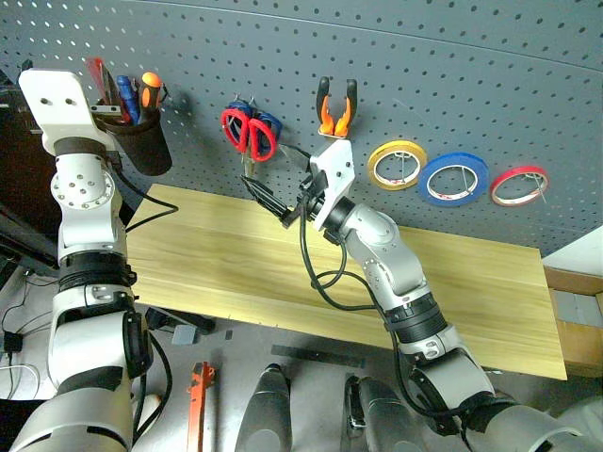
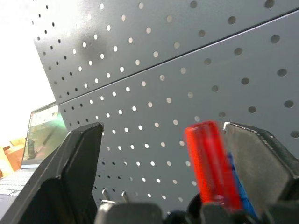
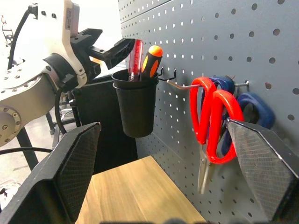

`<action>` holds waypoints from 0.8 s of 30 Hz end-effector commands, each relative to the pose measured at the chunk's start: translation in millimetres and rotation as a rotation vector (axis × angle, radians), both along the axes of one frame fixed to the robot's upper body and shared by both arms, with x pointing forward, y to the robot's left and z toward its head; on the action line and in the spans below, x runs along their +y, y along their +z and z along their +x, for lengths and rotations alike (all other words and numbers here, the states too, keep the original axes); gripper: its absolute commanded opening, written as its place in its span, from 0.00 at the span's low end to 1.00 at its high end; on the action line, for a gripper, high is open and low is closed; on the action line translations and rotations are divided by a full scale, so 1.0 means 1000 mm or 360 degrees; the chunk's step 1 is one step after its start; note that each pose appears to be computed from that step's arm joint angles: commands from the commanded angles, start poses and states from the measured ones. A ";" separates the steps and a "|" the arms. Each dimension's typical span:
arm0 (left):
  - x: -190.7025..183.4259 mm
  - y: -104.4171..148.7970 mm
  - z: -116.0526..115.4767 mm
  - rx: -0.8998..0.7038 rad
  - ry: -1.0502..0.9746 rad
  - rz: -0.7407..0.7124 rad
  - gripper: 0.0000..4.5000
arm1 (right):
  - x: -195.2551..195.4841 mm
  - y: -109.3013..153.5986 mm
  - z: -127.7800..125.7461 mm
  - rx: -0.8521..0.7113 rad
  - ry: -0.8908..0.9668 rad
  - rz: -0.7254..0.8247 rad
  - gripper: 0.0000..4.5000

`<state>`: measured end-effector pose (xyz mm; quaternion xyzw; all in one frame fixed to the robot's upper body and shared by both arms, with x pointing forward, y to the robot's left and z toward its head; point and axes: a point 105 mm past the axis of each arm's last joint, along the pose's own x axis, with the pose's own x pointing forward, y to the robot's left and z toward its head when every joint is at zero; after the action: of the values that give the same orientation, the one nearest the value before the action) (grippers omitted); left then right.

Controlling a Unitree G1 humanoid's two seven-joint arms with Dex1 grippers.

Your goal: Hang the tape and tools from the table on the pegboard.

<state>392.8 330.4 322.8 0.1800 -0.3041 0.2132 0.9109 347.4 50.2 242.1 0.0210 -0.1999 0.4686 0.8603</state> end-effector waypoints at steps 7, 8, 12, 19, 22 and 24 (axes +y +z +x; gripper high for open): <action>-0.014 0.011 -0.016 -0.0075 -0.0106 -0.0074 0.99 | -0.005 0.018 -0.007 -0.0113 0.0018 0.0051 1.00; -0.021 0.008 -0.020 -0.0057 -0.0153 -0.0091 0.99 | -0.008 0.017 -0.009 -0.0121 0.0016 0.0042 1.00; -0.049 -0.012 -0.041 0.0041 -0.0300 -0.0217 0.99 | -0.024 0.014 -0.017 -0.0116 -0.0017 0.0004 1.00; -0.106 -0.070 -0.094 0.0356 -0.0453 -0.0407 0.99 | -0.074 -0.020 -0.035 0.0045 -0.0232 -0.0115 1.00; -0.125 -0.117 -0.099 0.0667 -0.0556 -0.0475 0.99 | -0.095 -0.046 -0.039 0.0145 -0.0357 -0.0197 1.00; -0.133 -0.159 -0.096 0.0931 -0.0607 -0.0568 0.99 | -0.111 -0.068 -0.038 0.0246 -0.0470 -0.0254 1.00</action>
<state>297.6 209.1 177.0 0.0237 -0.0467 0.0570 0.9970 311.9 -51.5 166.9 -0.0368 -0.0824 0.3689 0.9251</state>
